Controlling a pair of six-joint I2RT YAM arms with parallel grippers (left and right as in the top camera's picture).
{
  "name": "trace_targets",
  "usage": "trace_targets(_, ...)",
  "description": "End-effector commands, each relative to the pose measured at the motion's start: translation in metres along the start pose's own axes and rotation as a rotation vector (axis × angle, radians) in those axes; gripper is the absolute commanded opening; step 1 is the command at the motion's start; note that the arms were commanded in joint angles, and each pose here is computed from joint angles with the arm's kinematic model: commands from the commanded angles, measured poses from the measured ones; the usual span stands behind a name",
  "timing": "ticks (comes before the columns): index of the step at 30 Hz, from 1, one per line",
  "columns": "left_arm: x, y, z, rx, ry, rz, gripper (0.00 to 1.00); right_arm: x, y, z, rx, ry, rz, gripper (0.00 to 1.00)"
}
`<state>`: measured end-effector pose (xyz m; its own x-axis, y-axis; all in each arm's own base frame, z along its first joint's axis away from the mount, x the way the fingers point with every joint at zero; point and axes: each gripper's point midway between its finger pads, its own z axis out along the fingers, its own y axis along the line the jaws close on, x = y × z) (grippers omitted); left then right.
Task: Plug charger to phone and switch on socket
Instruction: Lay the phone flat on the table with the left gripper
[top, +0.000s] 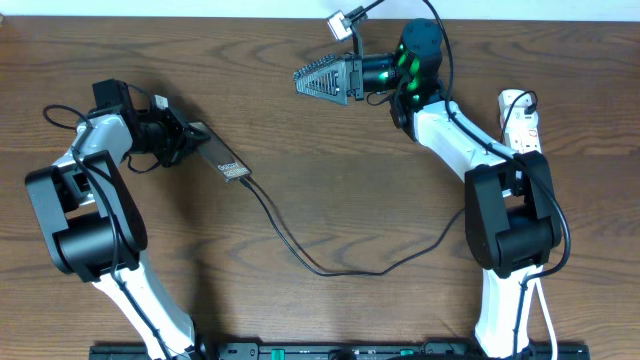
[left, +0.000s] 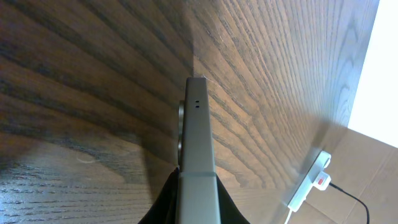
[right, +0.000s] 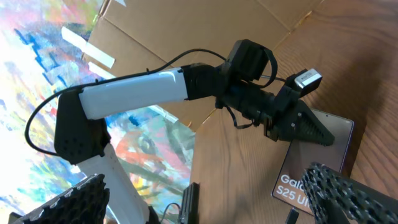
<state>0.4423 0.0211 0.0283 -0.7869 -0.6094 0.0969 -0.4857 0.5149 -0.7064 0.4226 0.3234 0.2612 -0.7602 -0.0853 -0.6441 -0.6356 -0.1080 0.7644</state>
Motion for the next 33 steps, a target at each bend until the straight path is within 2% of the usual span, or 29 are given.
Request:
trace_targets(1,-0.001,-0.003,-0.004,0.005,-0.007,0.019,0.08,-0.004,0.003,-0.003,-0.001,-0.001,-0.032,0.99)
trace_targets(24,0.007,0.008,0.0,-0.013,0.009,-0.003,0.07,-0.004,0.003,-0.003,-0.002,-0.001,-0.031,0.99)
trace_targets(33,0.007,0.008,0.001,-0.012,0.01,-0.006,0.16,-0.004,0.004,-0.002,-0.002,-0.001,-0.039,0.99)
